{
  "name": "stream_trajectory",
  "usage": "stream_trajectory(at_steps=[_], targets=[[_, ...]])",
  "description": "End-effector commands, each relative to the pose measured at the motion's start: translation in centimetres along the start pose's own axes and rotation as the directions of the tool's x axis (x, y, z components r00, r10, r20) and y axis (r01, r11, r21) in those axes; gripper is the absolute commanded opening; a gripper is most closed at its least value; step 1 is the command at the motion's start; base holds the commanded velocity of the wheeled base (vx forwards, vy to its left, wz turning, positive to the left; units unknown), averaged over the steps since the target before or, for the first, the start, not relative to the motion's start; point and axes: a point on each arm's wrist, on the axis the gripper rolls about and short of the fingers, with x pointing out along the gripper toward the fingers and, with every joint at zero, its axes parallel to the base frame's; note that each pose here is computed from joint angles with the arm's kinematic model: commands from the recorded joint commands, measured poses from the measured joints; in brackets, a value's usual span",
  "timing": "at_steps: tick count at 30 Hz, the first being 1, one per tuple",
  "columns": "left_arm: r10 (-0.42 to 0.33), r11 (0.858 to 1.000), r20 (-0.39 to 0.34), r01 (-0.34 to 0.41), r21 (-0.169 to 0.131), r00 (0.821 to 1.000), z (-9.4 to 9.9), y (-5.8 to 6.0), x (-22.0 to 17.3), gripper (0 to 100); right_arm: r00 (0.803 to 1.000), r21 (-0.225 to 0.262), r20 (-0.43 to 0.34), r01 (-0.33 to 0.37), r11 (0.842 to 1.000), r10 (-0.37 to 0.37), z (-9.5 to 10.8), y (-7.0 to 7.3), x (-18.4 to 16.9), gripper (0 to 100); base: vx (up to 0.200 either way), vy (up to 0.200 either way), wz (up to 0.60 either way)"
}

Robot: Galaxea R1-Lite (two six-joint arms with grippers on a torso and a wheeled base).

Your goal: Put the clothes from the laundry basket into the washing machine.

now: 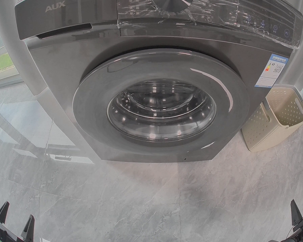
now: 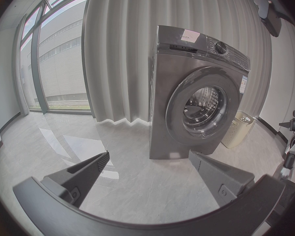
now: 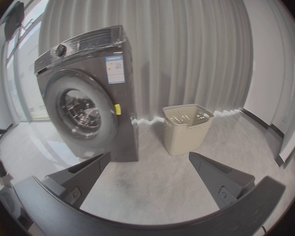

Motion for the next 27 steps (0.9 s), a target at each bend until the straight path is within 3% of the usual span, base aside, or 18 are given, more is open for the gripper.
stream_trajectory(at_steps=[1,20,24,27], targets=[[0.000,1.000,0.000,0.000,0.000,1.000,-0.48,0.01,0.00,100,0.999,-0.031,-0.004,-0.038,0.999,0.038,-0.51,0.06,0.03,100,0.000,0.000,0.00],[0.003,1.000,0.000,-0.003,-0.010,1.000,-0.48,0.01,0.00,100,0.999,-0.036,-0.003,-0.049,0.998,0.049,-0.49,0.09,0.03,100,0.000,0.000,0.00],[0.000,1.000,0.002,0.000,0.022,1.000,-0.49,0.01,0.01,100,0.999,-0.034,-0.003,-0.047,0.998,0.047,-0.49,0.09,0.03,100,0.000,0.000,0.00],[0.000,1.000,0.002,0.000,0.023,1.000,-0.49,0.01,0.01,100,0.999,-0.036,-0.003,-0.047,0.998,0.047,-0.49,0.09,0.03,100,0.000,0.000,0.00]])
